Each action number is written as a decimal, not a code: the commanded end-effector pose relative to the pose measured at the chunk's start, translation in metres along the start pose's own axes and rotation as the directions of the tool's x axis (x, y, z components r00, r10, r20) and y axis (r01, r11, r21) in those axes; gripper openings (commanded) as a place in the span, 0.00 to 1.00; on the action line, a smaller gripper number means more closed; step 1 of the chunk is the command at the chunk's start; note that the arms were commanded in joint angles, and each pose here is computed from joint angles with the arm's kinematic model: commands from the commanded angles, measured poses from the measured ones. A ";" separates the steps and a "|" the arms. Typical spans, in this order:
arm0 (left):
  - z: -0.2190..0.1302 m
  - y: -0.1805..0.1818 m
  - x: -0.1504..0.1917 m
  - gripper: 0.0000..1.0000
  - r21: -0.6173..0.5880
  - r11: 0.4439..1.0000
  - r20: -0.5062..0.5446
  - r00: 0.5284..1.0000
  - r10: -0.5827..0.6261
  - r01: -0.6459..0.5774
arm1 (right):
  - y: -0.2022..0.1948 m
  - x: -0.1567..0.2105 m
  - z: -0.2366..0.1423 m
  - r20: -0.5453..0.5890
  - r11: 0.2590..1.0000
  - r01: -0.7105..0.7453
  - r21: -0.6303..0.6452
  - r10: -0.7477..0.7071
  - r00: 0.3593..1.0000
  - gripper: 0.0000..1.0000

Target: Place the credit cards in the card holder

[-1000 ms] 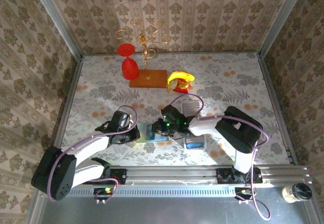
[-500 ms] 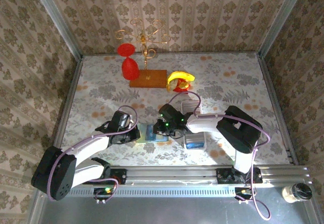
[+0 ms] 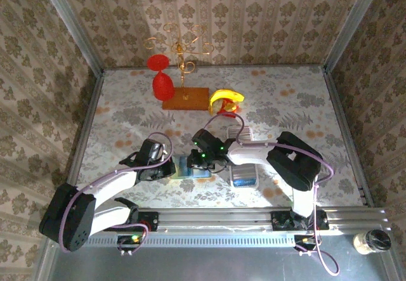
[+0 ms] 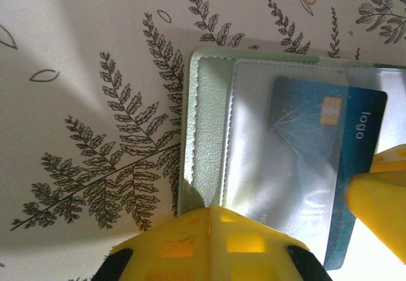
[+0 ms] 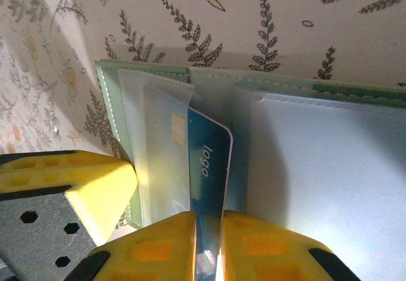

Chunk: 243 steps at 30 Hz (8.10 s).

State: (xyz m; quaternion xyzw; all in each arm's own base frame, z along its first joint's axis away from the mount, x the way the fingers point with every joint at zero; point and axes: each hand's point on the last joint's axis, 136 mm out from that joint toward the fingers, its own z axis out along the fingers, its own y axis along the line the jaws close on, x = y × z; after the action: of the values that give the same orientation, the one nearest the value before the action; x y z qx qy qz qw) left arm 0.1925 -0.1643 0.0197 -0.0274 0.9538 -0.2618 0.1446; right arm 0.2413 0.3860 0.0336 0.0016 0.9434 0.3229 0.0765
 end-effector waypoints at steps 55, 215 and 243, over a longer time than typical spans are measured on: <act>0.008 0.007 0.019 0.00 -0.008 1.000 -0.059 0.998 0.011 -0.012 | -0.053 0.025 -0.048 0.088 0.956 -0.051 0.289 0.026 0.996 0.33; 0.001 -0.015 -0.025 0.23 0.068 0.997 0.003 0.999 -0.034 0.034 | -0.049 0.005 -0.047 0.130 0.938 -0.038 0.346 -0.008 0.992 0.37; 0.014 -0.006 -0.011 0.19 0.011 1.000 -0.029 1.000 0.008 -0.008 | -0.040 0.005 -0.019 0.099 0.950 -0.023 0.311 -0.008 0.995 0.46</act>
State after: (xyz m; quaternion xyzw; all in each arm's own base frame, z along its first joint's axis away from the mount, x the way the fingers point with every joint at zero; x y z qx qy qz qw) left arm 0.2102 -0.1752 0.0208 -0.0287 0.9521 -0.2729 0.1349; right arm 0.2382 0.3316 0.0287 0.0355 0.9778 0.1589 0.1318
